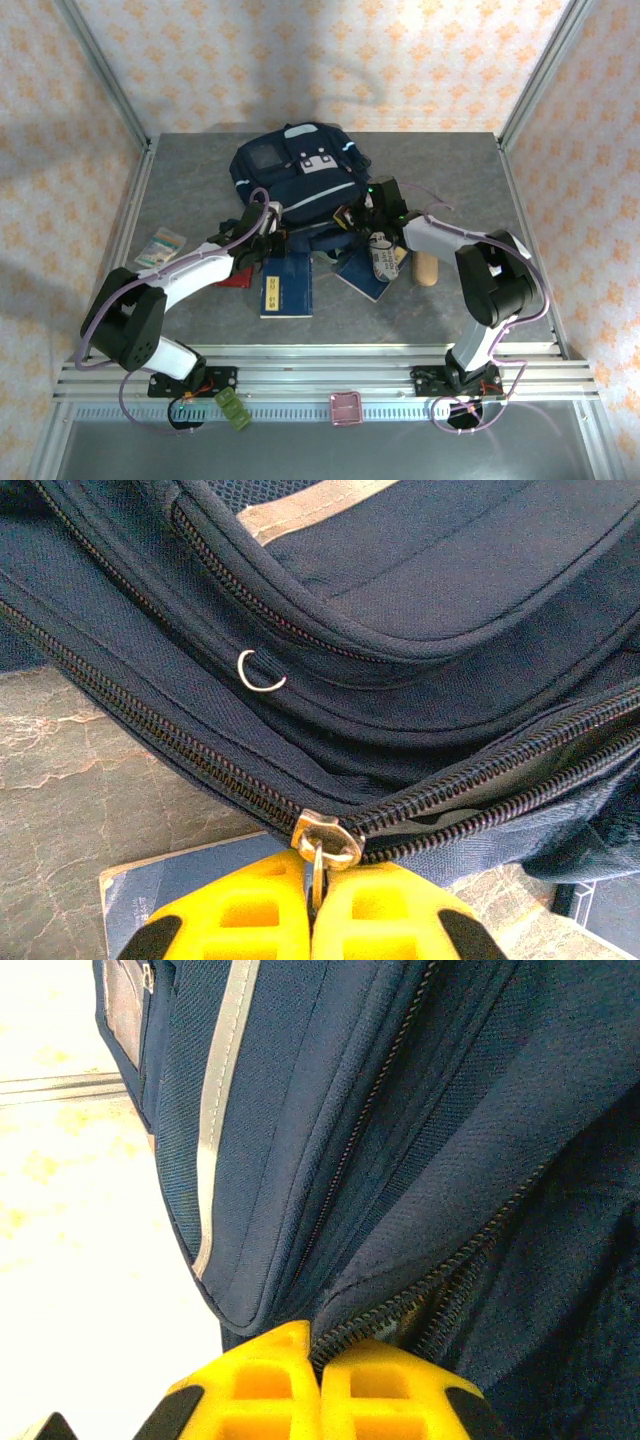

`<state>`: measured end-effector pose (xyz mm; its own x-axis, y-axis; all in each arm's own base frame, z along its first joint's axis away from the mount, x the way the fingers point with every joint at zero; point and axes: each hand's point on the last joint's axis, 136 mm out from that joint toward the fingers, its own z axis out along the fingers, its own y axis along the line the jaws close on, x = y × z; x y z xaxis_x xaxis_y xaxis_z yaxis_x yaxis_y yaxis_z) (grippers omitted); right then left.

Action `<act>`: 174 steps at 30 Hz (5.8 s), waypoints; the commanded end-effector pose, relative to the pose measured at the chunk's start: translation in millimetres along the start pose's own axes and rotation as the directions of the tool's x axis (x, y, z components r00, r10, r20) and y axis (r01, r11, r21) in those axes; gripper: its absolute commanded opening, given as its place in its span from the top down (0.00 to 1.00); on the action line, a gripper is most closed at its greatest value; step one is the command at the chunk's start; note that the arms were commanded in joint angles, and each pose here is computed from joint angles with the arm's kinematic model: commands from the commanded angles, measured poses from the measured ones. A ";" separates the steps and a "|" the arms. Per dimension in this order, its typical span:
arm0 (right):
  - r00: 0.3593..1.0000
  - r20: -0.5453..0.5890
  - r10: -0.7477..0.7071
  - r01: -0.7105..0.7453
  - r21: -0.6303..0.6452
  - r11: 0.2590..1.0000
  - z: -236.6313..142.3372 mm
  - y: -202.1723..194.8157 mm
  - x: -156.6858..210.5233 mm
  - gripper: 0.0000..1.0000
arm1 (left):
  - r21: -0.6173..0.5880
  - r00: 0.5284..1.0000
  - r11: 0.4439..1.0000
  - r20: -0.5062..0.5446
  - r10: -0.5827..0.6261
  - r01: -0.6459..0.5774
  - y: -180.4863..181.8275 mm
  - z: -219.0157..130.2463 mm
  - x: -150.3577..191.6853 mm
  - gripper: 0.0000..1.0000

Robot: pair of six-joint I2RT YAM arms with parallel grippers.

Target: Pack the student bag

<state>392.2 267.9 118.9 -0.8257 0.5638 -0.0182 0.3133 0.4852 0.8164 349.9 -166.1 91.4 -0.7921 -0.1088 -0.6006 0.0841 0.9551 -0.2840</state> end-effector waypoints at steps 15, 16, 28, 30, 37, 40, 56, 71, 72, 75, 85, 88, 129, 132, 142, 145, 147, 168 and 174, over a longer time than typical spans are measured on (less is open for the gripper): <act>0.978 0.201 -0.056 0.089 -0.155 0.984 -49.8 54.0 -38.0 1.00 | -0.333 0.990 0.933 0.083 -0.118 0.139 123.1 3.4 -39.0 1.00; 0.978 0.201 -0.057 0.092 -0.167 0.982 -50.9 57.5 -38.1 1.00 | -0.346 0.989 0.927 0.086 -0.123 0.146 128.0 3.6 -40.7 0.98; 0.977 0.187 -0.101 0.151 -0.278 0.949 -67.3 98.0 -26.8 1.00 | -0.439 0.954 0.847 0.154 -0.257 0.299 193.3 13.0 -62.5 0.58; 0.978 0.168 -0.121 0.163 -0.269 0.949 -60.6 100.2 -23.2 1.00 | -0.396 0.954 0.868 0.148 -0.262 0.300 184.4 14.4 -65.7 0.57; 0.969 0.113 -0.221 0.239 -0.177 0.955 -38.4 88.3 -12.7 0.82 | -0.252 0.947 0.918 0.173 -0.269 0.307 146.1 -5.2 -64.0 0.48; 0.944 0.069 -0.323 0.328 -0.091 0.940 -31.4 79.8 0.6 0.66 | -0.174 0.946 0.939 0.191 -0.263 0.297 122.5 -24.2 -63.0 0.44; 0.836 -0.301 -0.458 0.481 0.001 0.877 -7.7 -33.9 129.3 0.44 | -0.082 0.946 0.943 -0.023 -0.324 0.321 57.6 -46.5 98.2 0.40; 0.754 -0.500 -0.427 0.503 0.021 0.864 34.7 -80.8 184.8 0.45 | -0.067 0.929 0.948 -0.188 -0.320 0.312 46.8 -22.4 167.9 0.67; 0.736 -0.520 -0.433 0.506 0.000 0.862 36.5 -80.5 190.6 0.46 | -0.062 0.927 0.947 -0.194 -0.320 0.314 46.0 -21.9 170.3 0.70; 0.686 -0.575 -0.445 0.484 -0.095 0.870 37.9 -73.6 212.0 0.48 | -0.028 0.924 0.948 -0.216 -0.316 0.318 38.7 -20.9 175.8 0.81; 0.620 -0.589 -0.518 0.431 -0.296 0.852 14.8 -34.2 238.7 0.70 | 0.092 0.922 0.954 -0.298 -0.246 0.284 4.5 -24.5 183.8 0.91; 0.614 -0.604 -0.508 0.472 -0.236 0.850 3.7 -42.7 235.9 0.95 | 0.116 0.929 0.950 -0.274 -0.249 0.289 -1.8 -30.2 174.8 0.83; 0.523 -0.126 -0.843 0.592 -0.658 0.465 -131.2 127.3 140.6 1.00 | 0.795 0.958 0.594 0.252 -0.136 -0.125 -121.5 -164.7 -115.4 0.15; 0.524 -0.125 -0.842 0.590 -0.660 0.465 -128.3 128.2 138.9 1.00 | 0.807 0.961 0.575 0.248 -0.122 -0.135 -124.4 -169.1 -112.5 0.21; 0.577 -0.120 -0.808 0.574 -0.644 0.506 -125.9 131.4 114.6 0.72 | 0.818 0.969 0.572 0.183 -0.163 -0.059 -111.7 -158.0 -109.0 1.00; 0.606 -0.096 -0.790 0.573 -0.636 0.516 -128.3 134.8 110.5 0.55 | 0.836 0.949 0.548 0.193 -0.251 -0.025 -109.4 -161.0 -122.7 1.00; 0.638 -0.054 -0.768 0.577 -0.628 0.523 -131.4 138.7 106.0 0.49 | 0.830 0.925 0.558 0.212 -0.314 0.000 -103.2 -160.5 -135.7 1.00; 0.865 0.196 -0.461 0.441 -0.735 0.515 -148.2 164.8 102.9 0.53 | 0.916 0.815 0.399 0.197 -0.546 0.047 -114.5 -184.3 -156.4 1.00; 0.878 0.211 -0.430 0.450 -0.671 0.589 -140.0 151.9 87.3 1.00 | 0.821 0.831 0.565 0.252 -0.495 0.088 -95.9 -153.4 -146.5 0.42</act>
<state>295.5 306.9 298.7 -0.8131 0.3632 -0.4550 -0.4556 0.0895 0.8857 362.3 -208.6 321.0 -0.6118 -0.6426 -0.4612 0.4517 0.1949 -0.8706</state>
